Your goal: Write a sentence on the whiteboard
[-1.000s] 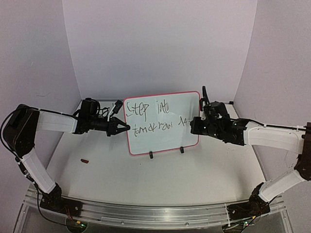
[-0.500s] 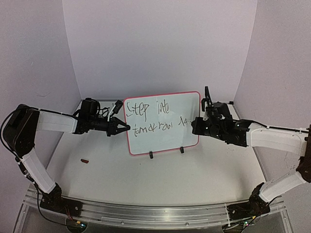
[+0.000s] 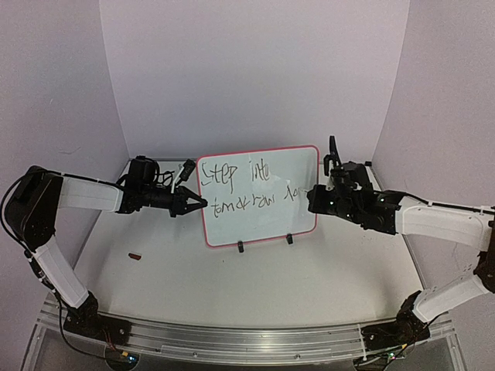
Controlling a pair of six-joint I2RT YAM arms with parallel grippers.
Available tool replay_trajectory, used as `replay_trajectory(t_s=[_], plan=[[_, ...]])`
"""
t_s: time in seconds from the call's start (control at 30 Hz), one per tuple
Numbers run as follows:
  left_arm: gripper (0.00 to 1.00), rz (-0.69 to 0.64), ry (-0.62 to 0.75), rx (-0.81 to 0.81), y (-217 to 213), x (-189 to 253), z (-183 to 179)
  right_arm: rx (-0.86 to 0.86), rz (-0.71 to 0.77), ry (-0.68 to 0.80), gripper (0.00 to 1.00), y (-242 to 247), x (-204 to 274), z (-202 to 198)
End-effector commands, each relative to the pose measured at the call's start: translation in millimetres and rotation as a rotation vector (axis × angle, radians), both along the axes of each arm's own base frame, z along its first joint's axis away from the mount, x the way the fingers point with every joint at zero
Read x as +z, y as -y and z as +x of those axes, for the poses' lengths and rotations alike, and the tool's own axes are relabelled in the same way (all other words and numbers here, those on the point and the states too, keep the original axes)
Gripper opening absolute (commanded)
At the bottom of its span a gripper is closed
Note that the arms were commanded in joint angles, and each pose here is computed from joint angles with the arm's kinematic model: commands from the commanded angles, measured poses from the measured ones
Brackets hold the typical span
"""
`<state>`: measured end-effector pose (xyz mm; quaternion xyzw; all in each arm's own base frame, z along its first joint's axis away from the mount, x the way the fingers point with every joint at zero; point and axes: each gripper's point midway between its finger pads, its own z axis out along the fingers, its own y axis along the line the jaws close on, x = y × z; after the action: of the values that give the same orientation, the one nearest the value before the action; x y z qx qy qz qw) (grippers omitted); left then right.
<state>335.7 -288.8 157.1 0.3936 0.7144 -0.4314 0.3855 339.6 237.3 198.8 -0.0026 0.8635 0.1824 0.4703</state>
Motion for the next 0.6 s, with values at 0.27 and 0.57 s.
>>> replay_trajectory(t_s=[0.27,0.57], plan=[[0.0,0.112,0.005,0.093,-12.5,-25.3,9.5,-0.028,-0.027,0.031,0.0,0.1,5.5,13.6],[0.0,0.113,0.004,0.092,-12.2,-25.8,9.8,-0.032,-0.04,0.038,0.0,0.5,6.4,17.1]])
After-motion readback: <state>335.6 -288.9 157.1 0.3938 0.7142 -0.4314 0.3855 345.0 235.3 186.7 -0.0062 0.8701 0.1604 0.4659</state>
